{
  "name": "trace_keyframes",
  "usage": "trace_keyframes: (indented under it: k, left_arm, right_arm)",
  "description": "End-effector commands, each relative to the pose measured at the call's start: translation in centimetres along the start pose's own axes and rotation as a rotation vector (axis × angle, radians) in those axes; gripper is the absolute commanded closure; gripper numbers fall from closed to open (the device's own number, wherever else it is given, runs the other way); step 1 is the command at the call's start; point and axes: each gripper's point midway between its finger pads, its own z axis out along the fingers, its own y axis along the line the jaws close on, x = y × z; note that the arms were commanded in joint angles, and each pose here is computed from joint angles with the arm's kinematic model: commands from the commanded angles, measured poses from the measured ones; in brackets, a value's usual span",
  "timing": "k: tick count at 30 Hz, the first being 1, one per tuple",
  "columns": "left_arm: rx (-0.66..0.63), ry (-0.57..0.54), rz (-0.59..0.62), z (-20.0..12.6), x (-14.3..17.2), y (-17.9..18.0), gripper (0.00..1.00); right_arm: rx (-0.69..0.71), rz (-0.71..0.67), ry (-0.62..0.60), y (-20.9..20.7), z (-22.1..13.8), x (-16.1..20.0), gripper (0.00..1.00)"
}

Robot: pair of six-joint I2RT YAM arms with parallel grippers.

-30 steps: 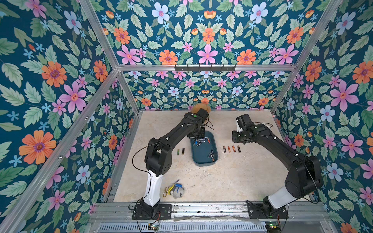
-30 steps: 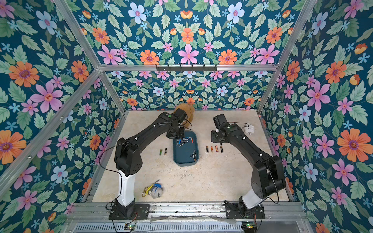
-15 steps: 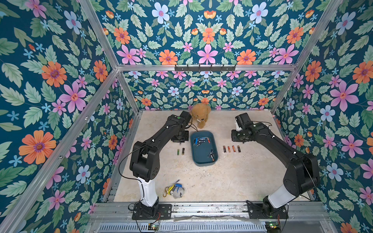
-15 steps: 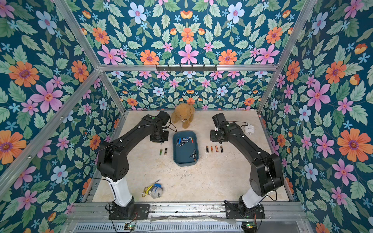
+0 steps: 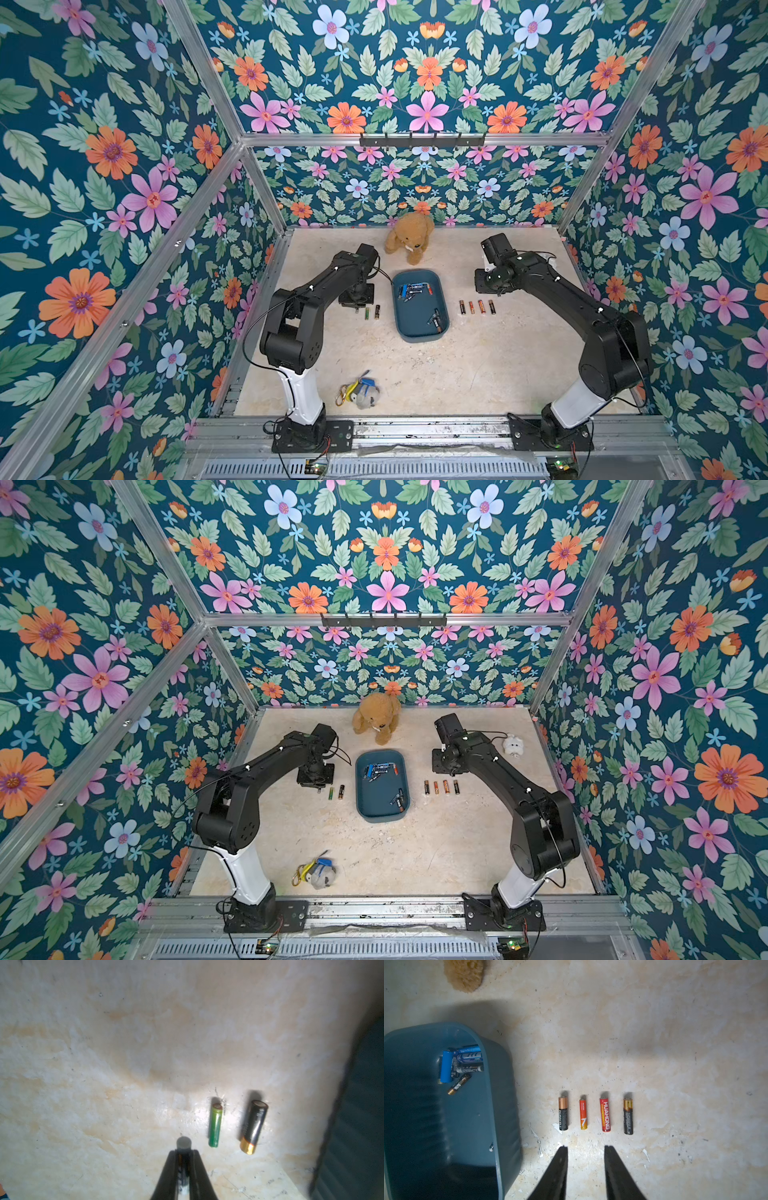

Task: Take the batteries out of the storage box
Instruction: Place the battery at the center of the board.

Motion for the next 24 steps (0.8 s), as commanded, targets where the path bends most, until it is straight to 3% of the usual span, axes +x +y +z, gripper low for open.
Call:
trace_keyframes:
  k: [1,24]
  left_arm:
    - [0.004,-0.013,0.006,0.6,-0.5,0.3,0.86]
    - [0.035,0.017,0.015,3.5,-0.7,-0.4,0.86]
  right_arm:
    - [0.022,-0.001,0.027,-0.3,0.6,0.4,0.65]
    - [0.048,-0.008,0.032,-0.5,0.6,-0.1,0.64]
